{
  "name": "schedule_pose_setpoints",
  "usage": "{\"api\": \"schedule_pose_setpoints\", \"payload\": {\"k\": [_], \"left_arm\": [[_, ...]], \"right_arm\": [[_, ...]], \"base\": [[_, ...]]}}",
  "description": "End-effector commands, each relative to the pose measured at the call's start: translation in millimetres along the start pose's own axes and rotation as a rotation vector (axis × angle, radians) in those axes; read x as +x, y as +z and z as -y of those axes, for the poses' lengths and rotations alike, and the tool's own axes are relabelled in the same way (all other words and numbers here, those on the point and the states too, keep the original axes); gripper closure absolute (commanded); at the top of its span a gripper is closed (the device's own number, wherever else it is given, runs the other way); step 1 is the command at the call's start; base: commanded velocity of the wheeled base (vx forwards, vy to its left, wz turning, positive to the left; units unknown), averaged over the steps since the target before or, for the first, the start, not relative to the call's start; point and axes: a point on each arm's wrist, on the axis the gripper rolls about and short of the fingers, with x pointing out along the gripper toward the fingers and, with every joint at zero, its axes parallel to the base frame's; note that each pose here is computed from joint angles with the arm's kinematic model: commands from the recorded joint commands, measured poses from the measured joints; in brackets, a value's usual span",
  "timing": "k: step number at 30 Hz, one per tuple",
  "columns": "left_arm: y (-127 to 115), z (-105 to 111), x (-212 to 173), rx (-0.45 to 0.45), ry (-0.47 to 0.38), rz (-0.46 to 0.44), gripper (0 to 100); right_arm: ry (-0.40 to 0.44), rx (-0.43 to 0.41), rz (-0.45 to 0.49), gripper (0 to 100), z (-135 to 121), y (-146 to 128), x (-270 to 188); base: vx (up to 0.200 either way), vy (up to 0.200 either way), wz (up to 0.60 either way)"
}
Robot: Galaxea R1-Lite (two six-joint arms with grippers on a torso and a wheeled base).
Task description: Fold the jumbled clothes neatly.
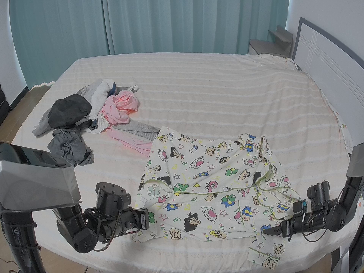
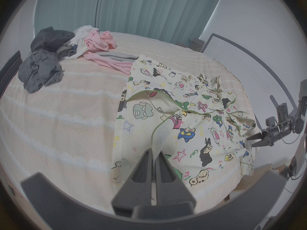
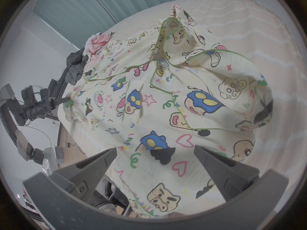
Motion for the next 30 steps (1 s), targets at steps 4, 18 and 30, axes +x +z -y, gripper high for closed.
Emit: {"api": "schedule_pose_setpoints", "payload": {"k": [4, 18, 30], "left_arm": [[1, -1, 1, 0.025, 0.002, 0.004, 100], [3, -17, 1, -0.005, 0.044, 0.0, 100], [7, -24, 5, -0.014, 0.054, 0.011, 100]], "right_arm": [[-0.033, 0.015, -0.044, 0, 13, -11, 30], [-0.056, 0.022, -0.025, 0, 19, -13, 37], [-0.069, 0.042, -0.028, 0, 25, -14, 39]], "base": [[0.0, 0.0, 0.0], [0.0, 0.0, 0.0], [0.0, 0.0, 0.0]]}}
